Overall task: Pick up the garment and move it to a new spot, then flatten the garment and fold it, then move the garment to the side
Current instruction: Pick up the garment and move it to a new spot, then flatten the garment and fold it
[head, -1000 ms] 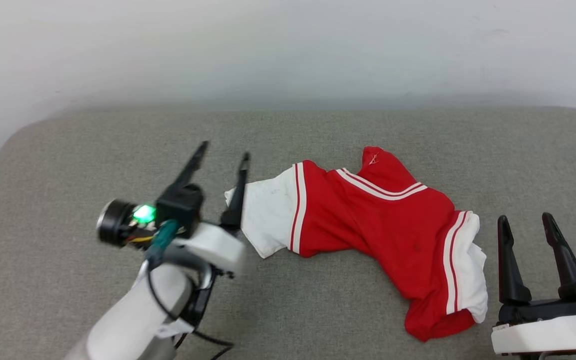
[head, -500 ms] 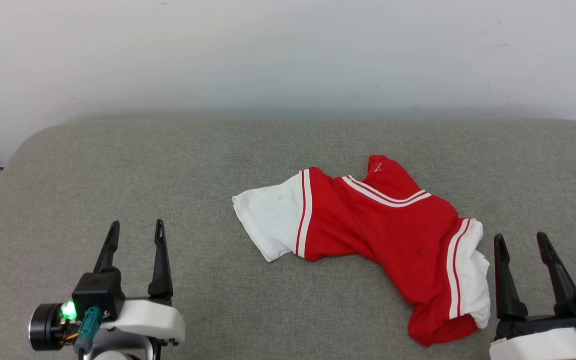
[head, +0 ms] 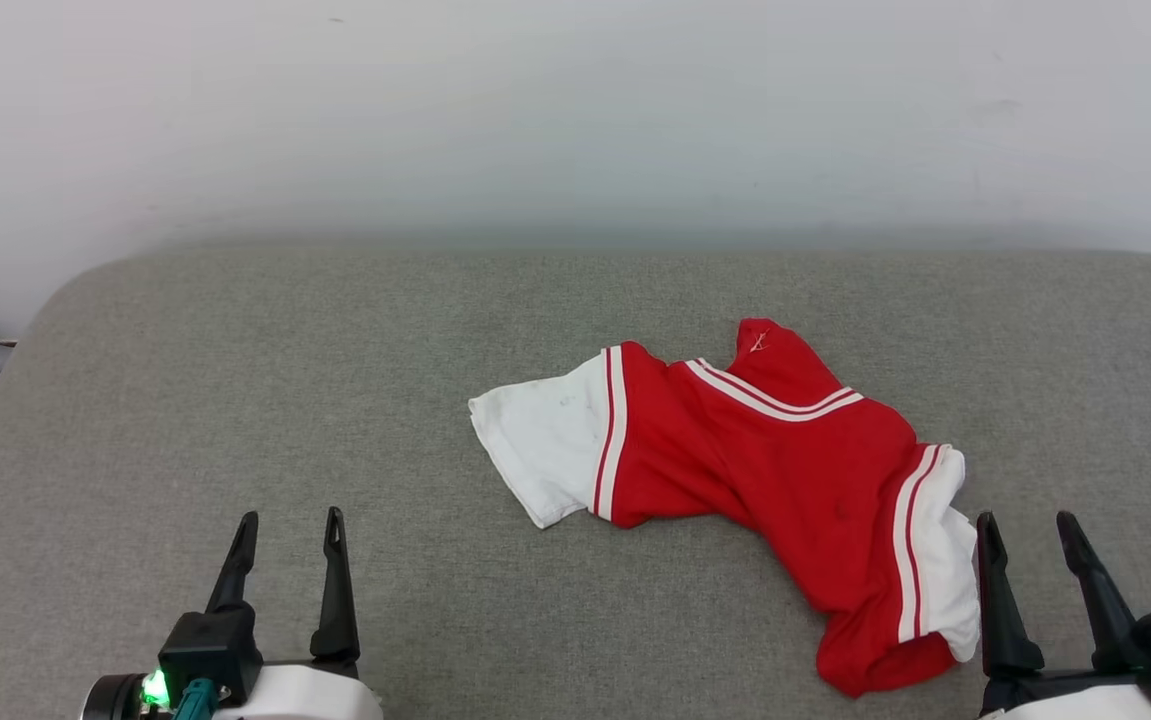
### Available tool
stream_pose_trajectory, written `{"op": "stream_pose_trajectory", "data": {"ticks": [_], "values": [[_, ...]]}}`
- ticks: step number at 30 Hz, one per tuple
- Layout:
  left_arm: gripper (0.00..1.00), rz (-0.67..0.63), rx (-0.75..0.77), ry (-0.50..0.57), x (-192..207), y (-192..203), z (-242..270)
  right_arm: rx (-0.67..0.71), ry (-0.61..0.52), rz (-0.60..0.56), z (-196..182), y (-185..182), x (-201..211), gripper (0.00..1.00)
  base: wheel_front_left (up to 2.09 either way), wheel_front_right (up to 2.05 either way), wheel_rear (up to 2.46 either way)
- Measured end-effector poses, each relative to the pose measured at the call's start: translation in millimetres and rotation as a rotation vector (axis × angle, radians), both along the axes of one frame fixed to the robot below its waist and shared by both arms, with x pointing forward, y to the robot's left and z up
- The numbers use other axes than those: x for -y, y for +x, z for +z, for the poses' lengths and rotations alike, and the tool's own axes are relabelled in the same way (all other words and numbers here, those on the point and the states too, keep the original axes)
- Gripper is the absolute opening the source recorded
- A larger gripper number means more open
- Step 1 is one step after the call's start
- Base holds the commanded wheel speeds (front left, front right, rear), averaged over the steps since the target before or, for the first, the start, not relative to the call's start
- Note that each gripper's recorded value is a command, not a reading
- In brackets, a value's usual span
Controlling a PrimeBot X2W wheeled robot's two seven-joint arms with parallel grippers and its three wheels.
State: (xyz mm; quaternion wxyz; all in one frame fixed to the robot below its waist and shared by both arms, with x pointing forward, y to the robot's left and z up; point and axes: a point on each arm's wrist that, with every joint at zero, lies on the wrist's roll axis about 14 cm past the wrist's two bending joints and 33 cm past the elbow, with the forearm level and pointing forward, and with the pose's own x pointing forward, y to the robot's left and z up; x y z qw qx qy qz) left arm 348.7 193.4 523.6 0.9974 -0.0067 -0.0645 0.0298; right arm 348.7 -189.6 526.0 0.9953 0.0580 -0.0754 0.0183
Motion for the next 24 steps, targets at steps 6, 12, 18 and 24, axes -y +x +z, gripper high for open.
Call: {"op": "stream_pose_trajectory", "data": {"ticks": [6,12,18,24], "values": [[1.00,0.000,-0.006,-0.005,0,-3,-3,-0.029,0.010,-0.001,-9,-4,0,1.00,0.00,0.00,0.00],[1.00,0.004,-0.011,-0.002,-2,-6,-6,-0.040,0.017,-0.003,-13,-6,1,1.00,0.00,0.00,0.00],[1.00,0.008,-0.016,-0.001,-3,-6,-8,-0.043,0.018,-0.003,-14,-6,1,1.00,0.00,0.00,0.00],[1.00,0.002,-0.027,0.003,-4,-7,-11,-0.045,0.018,-0.002,-15,-6,0,1.00,0.00,0.00,0.00]]}}
